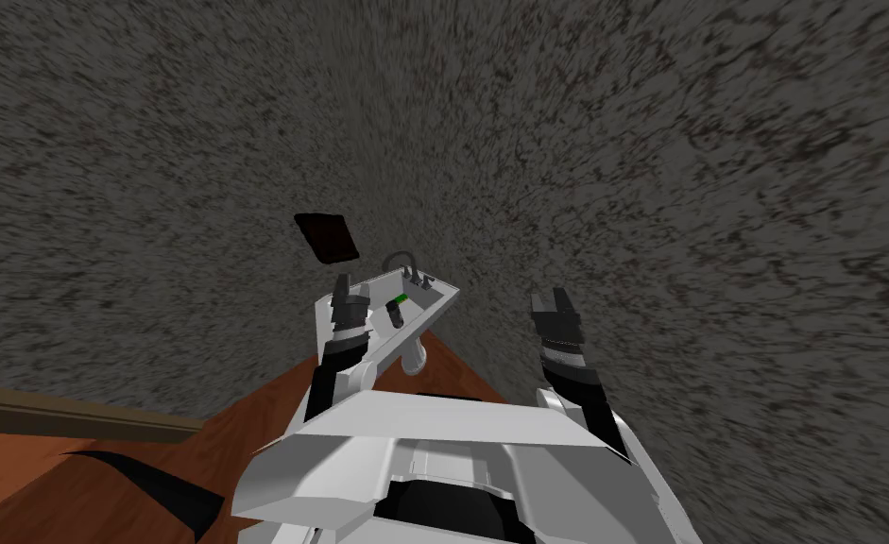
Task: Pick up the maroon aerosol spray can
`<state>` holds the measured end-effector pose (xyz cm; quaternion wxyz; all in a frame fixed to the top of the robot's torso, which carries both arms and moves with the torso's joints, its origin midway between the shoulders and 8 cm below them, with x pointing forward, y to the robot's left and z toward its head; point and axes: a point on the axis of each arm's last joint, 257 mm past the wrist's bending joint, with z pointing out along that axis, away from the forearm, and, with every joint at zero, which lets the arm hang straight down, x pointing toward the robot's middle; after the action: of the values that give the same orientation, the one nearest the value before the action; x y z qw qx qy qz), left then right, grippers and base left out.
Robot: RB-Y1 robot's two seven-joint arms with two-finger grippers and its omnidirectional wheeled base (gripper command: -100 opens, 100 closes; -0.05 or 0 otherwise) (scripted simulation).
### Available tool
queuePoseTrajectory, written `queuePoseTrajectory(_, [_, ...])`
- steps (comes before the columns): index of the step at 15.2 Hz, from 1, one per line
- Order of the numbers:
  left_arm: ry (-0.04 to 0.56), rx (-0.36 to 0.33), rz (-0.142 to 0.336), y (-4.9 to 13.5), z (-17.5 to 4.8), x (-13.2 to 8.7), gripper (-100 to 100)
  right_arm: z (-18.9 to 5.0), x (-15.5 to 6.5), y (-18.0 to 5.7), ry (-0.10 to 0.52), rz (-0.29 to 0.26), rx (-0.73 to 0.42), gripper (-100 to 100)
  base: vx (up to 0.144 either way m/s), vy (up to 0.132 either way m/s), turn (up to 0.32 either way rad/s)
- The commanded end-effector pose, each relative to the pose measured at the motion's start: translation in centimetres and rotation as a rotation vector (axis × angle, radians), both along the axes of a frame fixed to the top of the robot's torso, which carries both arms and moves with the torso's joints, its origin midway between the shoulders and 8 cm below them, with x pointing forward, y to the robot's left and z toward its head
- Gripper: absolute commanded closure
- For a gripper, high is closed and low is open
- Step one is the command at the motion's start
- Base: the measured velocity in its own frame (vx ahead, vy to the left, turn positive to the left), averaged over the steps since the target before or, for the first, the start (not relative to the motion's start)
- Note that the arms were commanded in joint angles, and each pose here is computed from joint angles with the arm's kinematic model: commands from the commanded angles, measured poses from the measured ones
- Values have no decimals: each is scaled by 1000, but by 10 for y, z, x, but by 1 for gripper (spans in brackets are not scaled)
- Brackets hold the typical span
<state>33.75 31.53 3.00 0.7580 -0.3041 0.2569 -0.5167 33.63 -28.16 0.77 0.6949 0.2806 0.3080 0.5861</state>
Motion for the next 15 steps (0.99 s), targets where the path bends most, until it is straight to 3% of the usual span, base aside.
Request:
queuePoseTrajectory(1, [22, 32, -21, -2, -2, 2, -100, 0, 0, 0, 0, 0, 0, 0, 1, -3, -47])
queuePoseTrajectory(8, [100, 87, -64, 1, -13, 9, -100, 0, 0, 0, 0, 0, 0, 0, 6, -1, -58])
queuePoseTrajectory(11, [175, 101, -86, 9, -27, 15, -100, 0, 0, 0, 0, 0, 0, 0, 15, 3, -97])
queuePoseTrajectory(12, [176, 105, -87, 8, -26, 15, -100, 0, 0, 0, 0, 0, 0, 0, 15, 5, -88])
queuePoseTrajectory(13, [221, 107, -96, 14, -35, 17, -100, 0, 0, 0, 0, 0, 0, 0, 17, 4, -138])
queuePoseTrajectory(14, [221, 109, -97, 14, -35, 17, -100, 0, 0, 0, 0, 0, 0, 0, 17, 9, -98])
queuePoseTrajectory(15, [270, 110, -106, 20, -44, 19, -100, 0, 0, 0, 0, 0, 0, 0, 19, 8, -115])
